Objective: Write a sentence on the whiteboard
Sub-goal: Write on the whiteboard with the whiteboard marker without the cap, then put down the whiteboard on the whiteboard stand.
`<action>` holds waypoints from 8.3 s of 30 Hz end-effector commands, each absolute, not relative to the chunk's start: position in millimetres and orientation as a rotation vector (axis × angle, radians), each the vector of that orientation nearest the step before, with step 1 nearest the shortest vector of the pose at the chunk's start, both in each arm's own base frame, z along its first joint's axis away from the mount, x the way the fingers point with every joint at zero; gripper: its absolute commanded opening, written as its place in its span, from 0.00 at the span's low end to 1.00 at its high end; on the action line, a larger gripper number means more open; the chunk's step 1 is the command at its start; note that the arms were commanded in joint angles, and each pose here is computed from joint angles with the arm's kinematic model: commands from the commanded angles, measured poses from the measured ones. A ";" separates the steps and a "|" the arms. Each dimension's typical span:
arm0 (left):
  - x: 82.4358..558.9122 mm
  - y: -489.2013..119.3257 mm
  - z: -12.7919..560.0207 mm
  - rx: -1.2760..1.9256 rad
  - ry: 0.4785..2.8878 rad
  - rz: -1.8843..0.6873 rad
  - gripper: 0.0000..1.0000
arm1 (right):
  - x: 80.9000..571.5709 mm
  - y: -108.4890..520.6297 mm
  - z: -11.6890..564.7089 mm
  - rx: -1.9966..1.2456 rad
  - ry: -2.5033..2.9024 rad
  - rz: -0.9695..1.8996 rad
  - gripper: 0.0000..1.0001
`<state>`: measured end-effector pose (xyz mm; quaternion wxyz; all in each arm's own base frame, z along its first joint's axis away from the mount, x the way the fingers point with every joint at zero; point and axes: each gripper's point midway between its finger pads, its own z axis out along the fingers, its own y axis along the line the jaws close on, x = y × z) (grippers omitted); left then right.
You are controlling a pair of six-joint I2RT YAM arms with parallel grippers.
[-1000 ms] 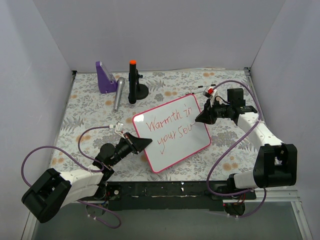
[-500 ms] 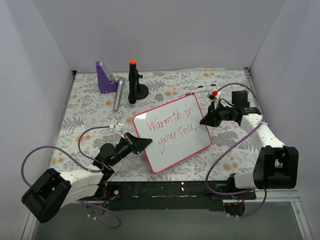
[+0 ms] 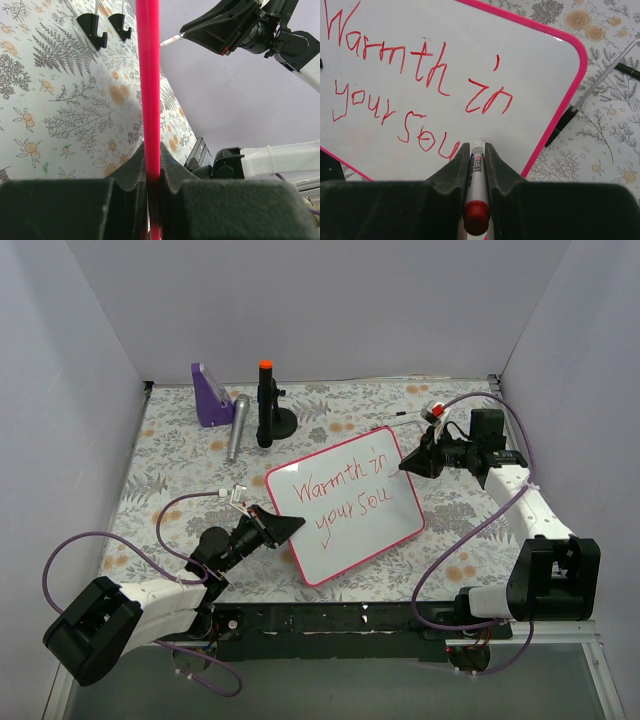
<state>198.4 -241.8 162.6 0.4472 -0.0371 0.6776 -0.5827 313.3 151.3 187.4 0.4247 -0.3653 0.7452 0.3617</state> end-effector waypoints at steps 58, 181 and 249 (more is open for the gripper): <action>185.4 -233.7 195.7 -0.061 1.497 -1.521 0.00 | 290.2 142.6 243.8 -0.863 1.661 0.968 0.01; 475.8 -363.7 312.4 0.413 1.179 -1.499 0.00 | 273.7 87.1 245.3 -0.749 1.576 1.048 0.01; 474.9 -362.0 203.1 0.291 1.373 -1.398 0.47 | 278.2 85.6 231.6 -0.739 1.614 1.053 0.01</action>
